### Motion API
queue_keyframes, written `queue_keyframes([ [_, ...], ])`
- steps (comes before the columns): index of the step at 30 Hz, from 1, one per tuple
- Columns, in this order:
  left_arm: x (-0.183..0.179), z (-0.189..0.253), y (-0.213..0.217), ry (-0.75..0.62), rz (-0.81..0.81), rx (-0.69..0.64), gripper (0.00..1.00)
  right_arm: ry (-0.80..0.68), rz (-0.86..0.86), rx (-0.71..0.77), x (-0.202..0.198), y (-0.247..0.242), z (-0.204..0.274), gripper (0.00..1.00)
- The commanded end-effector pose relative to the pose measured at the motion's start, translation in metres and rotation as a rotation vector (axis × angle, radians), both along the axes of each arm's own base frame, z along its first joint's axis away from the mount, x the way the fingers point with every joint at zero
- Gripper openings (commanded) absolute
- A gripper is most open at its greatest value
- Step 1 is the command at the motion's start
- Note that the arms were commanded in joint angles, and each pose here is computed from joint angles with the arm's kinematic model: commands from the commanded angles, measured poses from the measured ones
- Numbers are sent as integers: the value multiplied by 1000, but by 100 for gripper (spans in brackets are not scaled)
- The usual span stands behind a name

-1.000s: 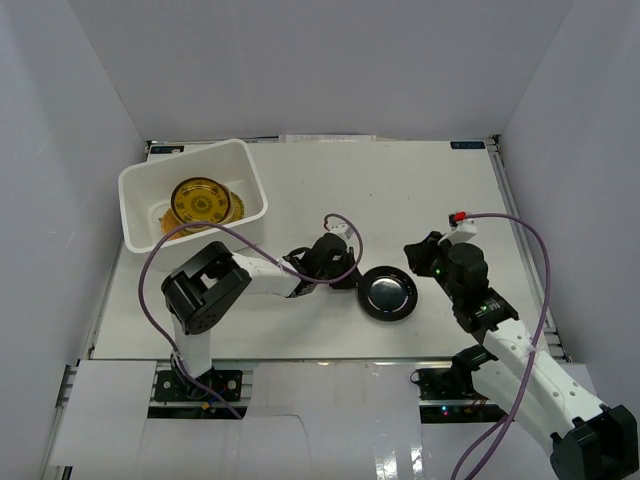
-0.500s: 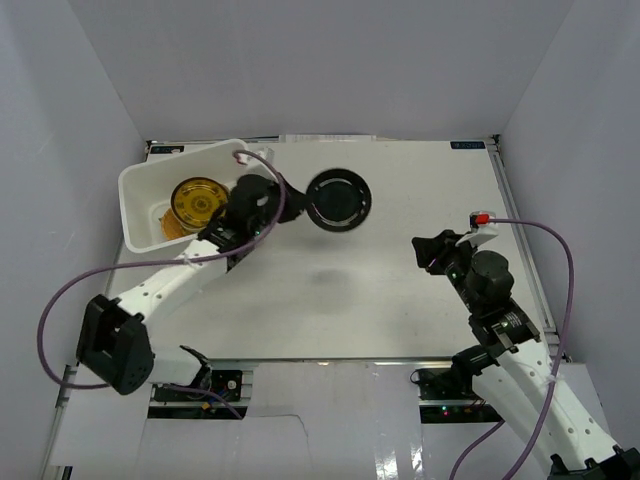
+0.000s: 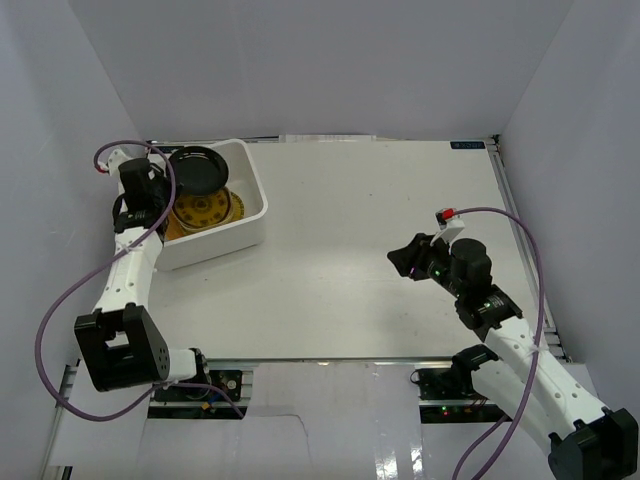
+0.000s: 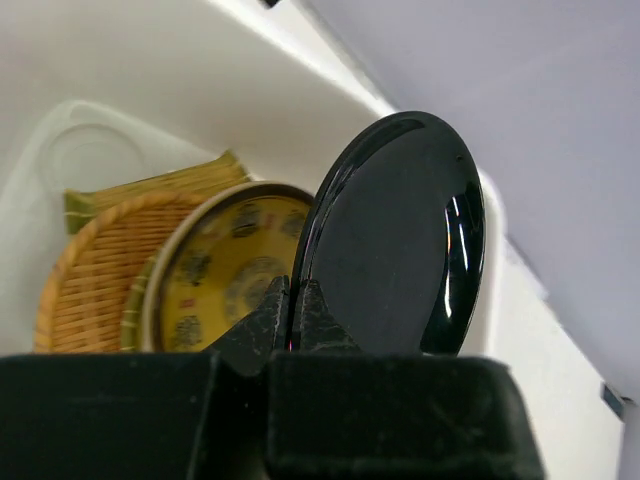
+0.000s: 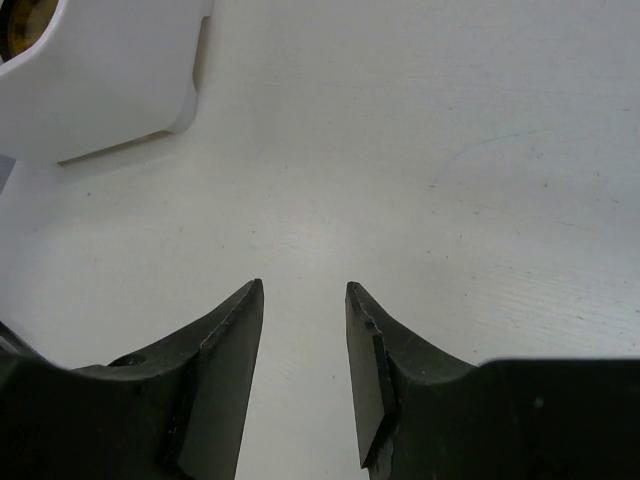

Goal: Place the plates into the plastic bin on the countertop

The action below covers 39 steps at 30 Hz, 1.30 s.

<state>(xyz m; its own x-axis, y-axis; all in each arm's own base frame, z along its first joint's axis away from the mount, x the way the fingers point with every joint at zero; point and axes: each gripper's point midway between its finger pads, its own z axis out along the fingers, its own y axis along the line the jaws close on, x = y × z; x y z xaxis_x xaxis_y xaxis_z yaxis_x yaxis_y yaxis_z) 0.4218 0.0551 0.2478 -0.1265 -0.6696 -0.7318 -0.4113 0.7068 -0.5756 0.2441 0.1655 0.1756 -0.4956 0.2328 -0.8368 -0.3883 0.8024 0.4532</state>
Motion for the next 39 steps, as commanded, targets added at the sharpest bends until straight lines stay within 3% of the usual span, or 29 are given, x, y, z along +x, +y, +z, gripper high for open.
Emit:
queue_keyframes([
  [1,-3,-14,15,42,48,29,0,-51,57,26,-1,10,9,45],
  [3,-3,-25,20,79,67,45,1,-38,63,26,-4,11,3,45],
  [8,-8,-43,32,121,120,79,14,-26,70,23,-6,12,-4,45],
  [16,-11,-35,27,93,92,80,61,-42,63,26,-4,12,5,46],
  [24,-24,18,10,-48,23,72,82,-62,62,21,-2,12,17,51],
  [28,-40,56,-30,-207,-160,28,89,-99,58,23,0,11,32,66],
  [32,-82,76,-111,-323,-521,-17,92,-181,25,38,2,5,63,91],
  [34,-99,75,-137,-341,-635,16,92,-218,-21,39,2,-4,80,90],
  [35,-120,73,-165,-360,-749,22,98,-248,-39,43,1,-9,91,90],
  [39,-174,64,-204,-408,-984,66,98,-277,-154,17,5,-31,96,90],
])
